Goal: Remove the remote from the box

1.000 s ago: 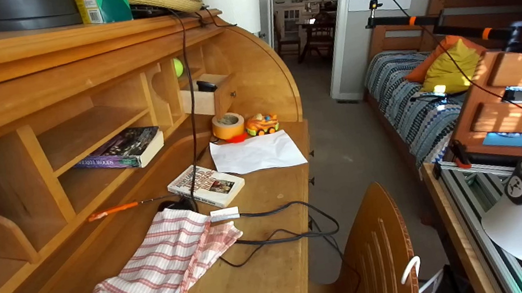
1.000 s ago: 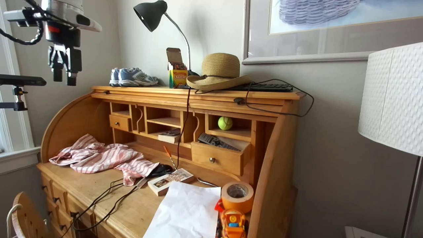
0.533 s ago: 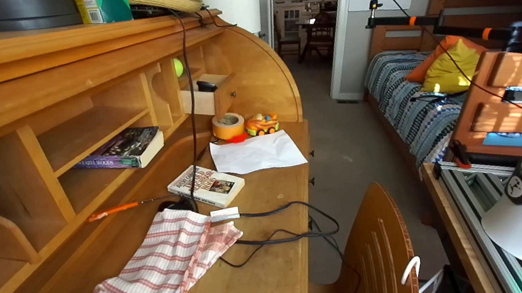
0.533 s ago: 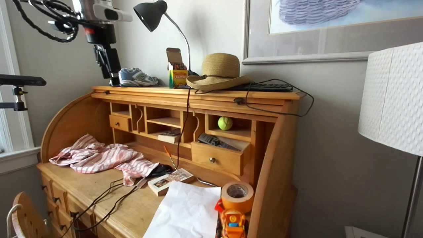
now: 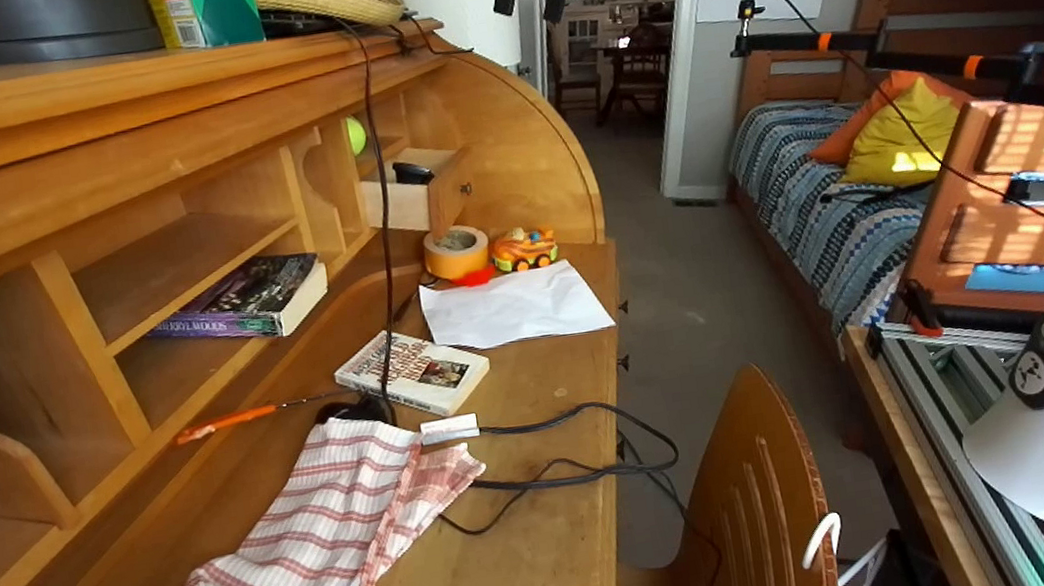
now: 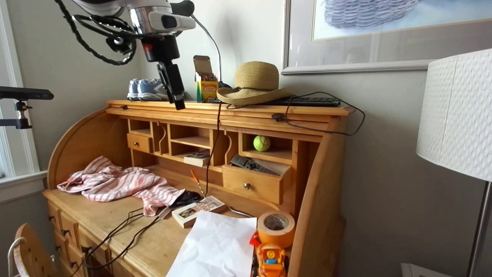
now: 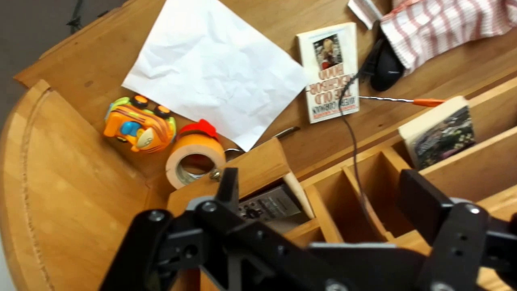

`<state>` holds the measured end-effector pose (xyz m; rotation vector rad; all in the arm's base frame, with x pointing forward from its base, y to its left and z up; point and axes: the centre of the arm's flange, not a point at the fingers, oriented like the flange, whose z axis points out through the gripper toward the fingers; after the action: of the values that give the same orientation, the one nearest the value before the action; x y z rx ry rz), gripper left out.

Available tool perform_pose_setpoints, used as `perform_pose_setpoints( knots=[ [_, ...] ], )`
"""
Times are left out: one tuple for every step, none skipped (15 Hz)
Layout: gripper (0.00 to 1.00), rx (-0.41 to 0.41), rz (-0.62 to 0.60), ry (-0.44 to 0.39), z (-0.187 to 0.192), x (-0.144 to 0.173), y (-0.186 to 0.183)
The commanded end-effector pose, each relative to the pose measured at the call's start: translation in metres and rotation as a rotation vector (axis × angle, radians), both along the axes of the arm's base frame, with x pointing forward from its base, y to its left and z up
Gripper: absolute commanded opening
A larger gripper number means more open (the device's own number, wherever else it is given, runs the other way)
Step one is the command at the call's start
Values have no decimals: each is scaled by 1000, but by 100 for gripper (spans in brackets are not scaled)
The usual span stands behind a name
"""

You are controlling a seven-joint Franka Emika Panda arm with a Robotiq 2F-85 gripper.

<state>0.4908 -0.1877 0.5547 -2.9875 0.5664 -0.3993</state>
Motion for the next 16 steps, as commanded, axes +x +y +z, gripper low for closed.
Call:
perform_pose_setpoints(
  knots=[
    [100, -167, -47, 69, -7, 28, -19],
    [100, -153, -57, 86, -6, 29, -15],
    [100, -120, -28, 56, -9, 17, -15],
    [100, -124, -30, 61, -11, 20, -15],
    [100, -124, -29, 62, -12, 21, -15],
    [100, -124, -29, 61, -11, 21, -15],
    [100, -125, -29, 59, -10, 20, -15],
    [100, -132, -4, 37, -12, 12, -14],
    [100, -168, 61, 42, -31, 3, -19],
    [100, -202, 106, 41, -43, 2, -25],
    [100, -231, 174, 55, -61, 2, -33],
    [100, -267, 213, 61, -73, 1, -37],
    [100, -308, 253, 75, -89, 4, -44],
    [100, -348, 291, 79, -99, 3, -48],
    [100, -392, 325, 74, -111, 3, -49],
    [100, -436, 354, 59, -121, 3, -49]
  ],
)
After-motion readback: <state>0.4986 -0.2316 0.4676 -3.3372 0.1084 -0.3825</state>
